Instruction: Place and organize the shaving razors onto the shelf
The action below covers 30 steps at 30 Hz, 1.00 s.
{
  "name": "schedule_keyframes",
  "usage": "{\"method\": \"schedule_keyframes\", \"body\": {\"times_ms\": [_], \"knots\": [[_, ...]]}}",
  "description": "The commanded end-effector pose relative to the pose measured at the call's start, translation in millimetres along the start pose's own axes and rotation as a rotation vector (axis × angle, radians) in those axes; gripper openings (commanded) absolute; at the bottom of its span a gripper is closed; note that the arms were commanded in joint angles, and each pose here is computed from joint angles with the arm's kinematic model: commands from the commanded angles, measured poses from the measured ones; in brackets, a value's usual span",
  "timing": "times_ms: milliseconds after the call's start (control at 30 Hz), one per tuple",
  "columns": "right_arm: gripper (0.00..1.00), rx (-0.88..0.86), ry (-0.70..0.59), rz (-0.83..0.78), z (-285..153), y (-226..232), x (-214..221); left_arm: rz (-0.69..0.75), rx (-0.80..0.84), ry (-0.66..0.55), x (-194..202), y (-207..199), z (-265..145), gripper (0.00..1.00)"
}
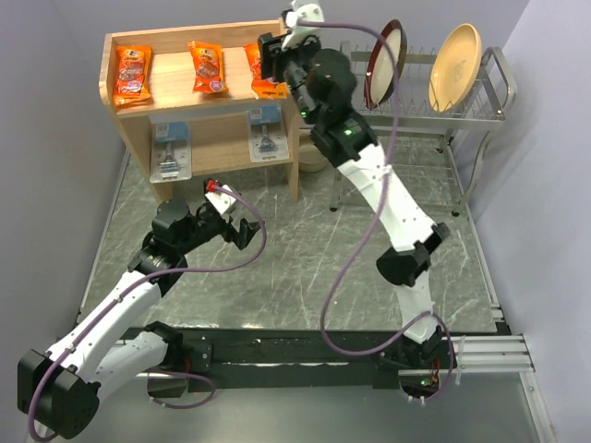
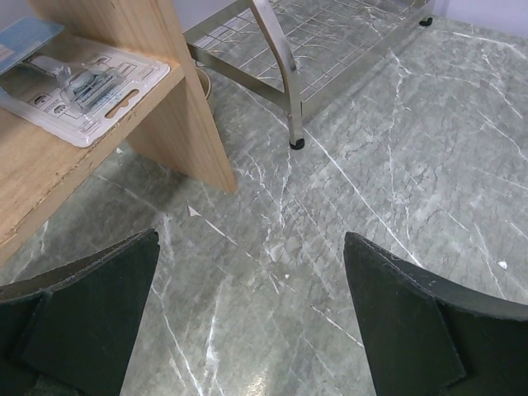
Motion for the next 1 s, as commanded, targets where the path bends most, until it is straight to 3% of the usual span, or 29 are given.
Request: {"method": "schedule_keyframes", "body": {"times_ms": [0, 33, 133, 167, 233, 500, 967], "knots": [[0.63, -0.173, 0.026, -0.039, -26.2, 2.8, -23.8, 0.002, 0.003, -0.068, -16.0, 0.0, -1.4, 0.99], [0.58, -0.239, 0.055, -0.042, -30.6, 7.7, -16.2, 0.004, 0.001, -0.072, -16.7, 0.3, -1.5, 0.99], [0.28, -0.349, 0.147, -0.028, -42.6, 17.8, 7.0, 0.004, -0.001, -0.076, -16.5, 0.1, -2.5, 0.99], [0.24, -0.385, 0.173, -0.026, -46.3, 22.8, 14.8, 0.003, -0.004, -0.072, -15.1, 0.3, -2.9, 0.99], [0.03, -0.421, 0.214, -0.021, -49.1, 28.6, 28.9, 0.004, -0.004, -0.071, -14.4, -0.2, -3.7, 1.00], [0.08, -0.394, 0.217, 0.074, -31.1, 39.8, 42.8, 0.003, -0.011, -0.055, -8.6, 0.7, -5.5, 0.99], [0.06, -0.125, 0.192, 0.086, 4.0, 23.3, 70.8, -0.005, -0.016, -0.047, -6.2, 3.6, -4.1, 0.99]]}}
Point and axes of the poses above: each gripper's point midway between its finger pads, its own z axis out along the fingers, its own y axis along the line the jaws close on, x = y × z, the point moved 3 cm from there along -z, back along the fingers, and after that the axes turned 3 degrees about z, right-handed, at the moved point
